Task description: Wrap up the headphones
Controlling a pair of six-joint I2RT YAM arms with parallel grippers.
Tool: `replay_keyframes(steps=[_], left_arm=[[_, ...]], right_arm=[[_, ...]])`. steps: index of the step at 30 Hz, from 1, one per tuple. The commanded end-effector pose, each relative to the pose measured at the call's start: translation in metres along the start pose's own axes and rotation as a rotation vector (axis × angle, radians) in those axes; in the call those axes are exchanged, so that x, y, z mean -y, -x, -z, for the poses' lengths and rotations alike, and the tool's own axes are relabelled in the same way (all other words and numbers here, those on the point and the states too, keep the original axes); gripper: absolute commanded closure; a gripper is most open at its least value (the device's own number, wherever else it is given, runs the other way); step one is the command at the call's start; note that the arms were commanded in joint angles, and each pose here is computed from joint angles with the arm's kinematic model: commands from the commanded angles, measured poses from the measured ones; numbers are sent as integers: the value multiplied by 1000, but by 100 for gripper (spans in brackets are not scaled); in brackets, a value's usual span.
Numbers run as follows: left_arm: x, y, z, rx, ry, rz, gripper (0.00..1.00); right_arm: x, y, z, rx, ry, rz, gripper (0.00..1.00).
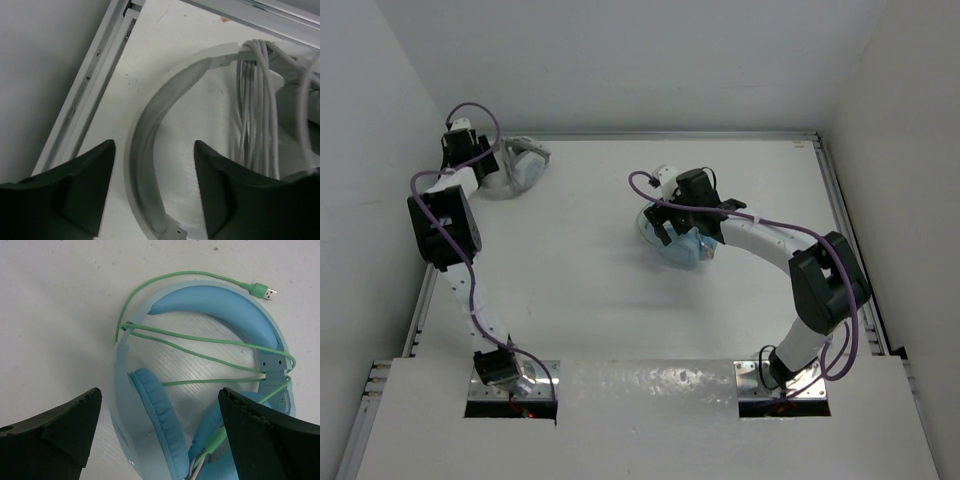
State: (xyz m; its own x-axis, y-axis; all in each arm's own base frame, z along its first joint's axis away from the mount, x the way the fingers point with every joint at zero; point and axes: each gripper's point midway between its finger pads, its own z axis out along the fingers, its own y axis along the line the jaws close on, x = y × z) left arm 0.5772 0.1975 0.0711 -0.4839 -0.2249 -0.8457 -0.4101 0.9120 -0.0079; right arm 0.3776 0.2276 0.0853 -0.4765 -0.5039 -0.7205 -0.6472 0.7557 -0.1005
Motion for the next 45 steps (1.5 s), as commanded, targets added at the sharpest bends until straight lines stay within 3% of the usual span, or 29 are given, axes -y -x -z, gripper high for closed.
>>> replay_keyframes(steps=[1,3,4,8,12,15,17,20,24,29,33,45], left_arm=[[0,36,8,76,-16,-9,37],[-2,51,19,99,-12,6,21],[-6,68,30,135,4,9,1],[-31,107,70,185,131,-9,0],[-25,138,131,214,69,-103,0],[-18,95,157,65,-6,-178,0],[-12,77,189,43,-76,-230,0],[-9,-17,209,-107,-159,-275,0],[-16,-60,234,-125,-161,-287,0],[-8,-83,235,-79,-227,-290,0],[4,-87,232,-84,-297,-265,0],[-12,-95,227,-103,-208,-266,2]], right_arm=[[5,17,7,51,-25,-34,1],[7,26,15,90,-38,-72,1],[6,28,18,102,-39,-84,1],[10,52,45,194,-67,-141,1],[22,57,86,297,-158,-221,1],[40,37,105,287,-292,-281,1],[53,24,126,295,-387,-328,1],[75,-12,152,302,-580,-451,1],[77,-69,168,288,-690,-562,1],[54,-98,172,281,-576,-529,1],[59,-113,177,288,-627,-555,1],[69,-118,186,294,-701,-551,1]])
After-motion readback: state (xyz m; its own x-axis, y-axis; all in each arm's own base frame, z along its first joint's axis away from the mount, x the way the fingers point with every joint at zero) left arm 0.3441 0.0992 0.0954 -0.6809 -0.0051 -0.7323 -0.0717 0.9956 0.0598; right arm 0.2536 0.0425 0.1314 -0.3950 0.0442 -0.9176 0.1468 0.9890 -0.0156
